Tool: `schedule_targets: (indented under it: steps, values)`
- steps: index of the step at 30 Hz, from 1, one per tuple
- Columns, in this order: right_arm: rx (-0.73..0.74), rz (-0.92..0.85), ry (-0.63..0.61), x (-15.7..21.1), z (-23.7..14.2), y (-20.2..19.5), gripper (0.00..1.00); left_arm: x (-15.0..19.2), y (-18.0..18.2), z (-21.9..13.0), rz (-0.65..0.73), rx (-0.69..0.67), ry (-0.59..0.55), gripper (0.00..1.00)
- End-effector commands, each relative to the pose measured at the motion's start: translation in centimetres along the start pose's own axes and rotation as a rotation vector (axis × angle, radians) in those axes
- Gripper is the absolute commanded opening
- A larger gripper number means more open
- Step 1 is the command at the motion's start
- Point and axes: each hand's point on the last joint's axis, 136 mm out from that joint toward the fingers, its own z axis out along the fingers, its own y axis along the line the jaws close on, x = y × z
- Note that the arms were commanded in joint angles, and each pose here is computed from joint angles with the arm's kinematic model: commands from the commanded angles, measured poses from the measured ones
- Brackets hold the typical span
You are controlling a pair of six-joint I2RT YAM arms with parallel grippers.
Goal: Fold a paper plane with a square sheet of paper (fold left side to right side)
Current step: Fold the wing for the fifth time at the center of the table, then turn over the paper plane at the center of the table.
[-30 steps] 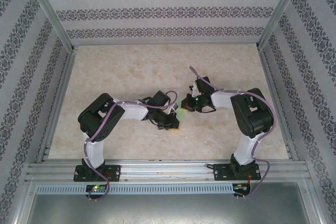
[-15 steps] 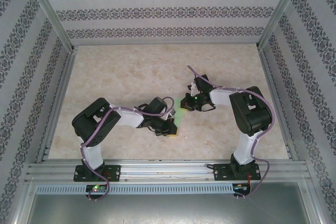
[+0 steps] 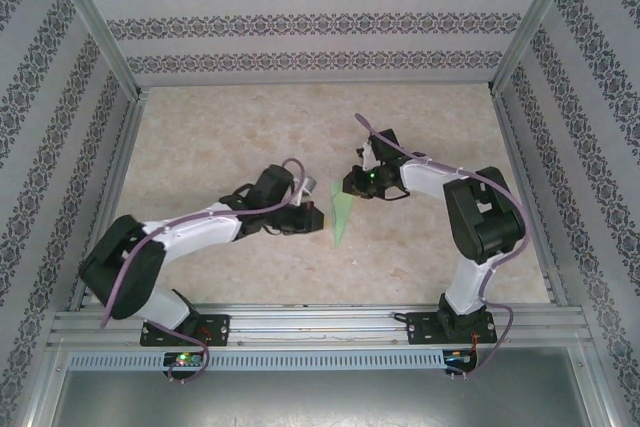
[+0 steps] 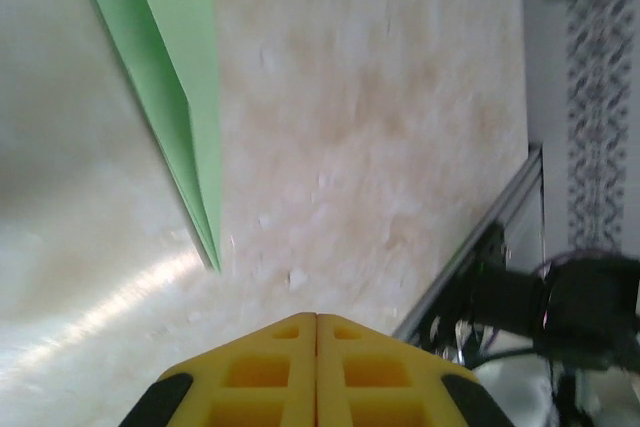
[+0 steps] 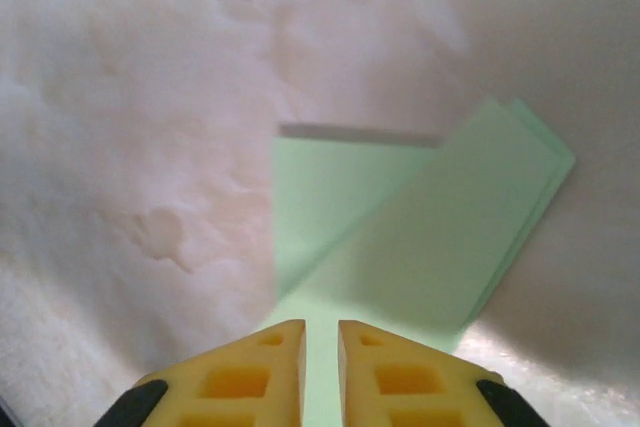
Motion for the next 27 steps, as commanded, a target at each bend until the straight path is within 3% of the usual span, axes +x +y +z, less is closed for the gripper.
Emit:
schedule_targets:
  steps: [1,3,9,16,27]
  values:
    - [0.075,-0.09,-0.085,-1.5,-3.3,1.8,0.26,-2.7,2.7,-2.9,0.066,-0.15,-0.149,0.1]
    - [0.153,-0.103,-0.098,-1.1,-4.2,1.6,0.32,-4.4,3.2,-4.5,0.097,-0.206,-0.224,0.13]
    - [0.419,-0.156,-0.107,1.1,-5.6,0.9,0.49,-8.6,4.0,-8.3,0.155,-0.324,-0.427,0.33]
    - [0.6,-0.271,-0.065,2.9,-4.5,1.7,0.61,-9.9,5.0,-11.2,0.166,-0.375,-0.549,0.56]
    - [0.669,-0.299,0.017,3.8,-0.2,1.6,0.62,-8.5,7.0,-13.3,0.113,-0.386,-0.594,0.62]
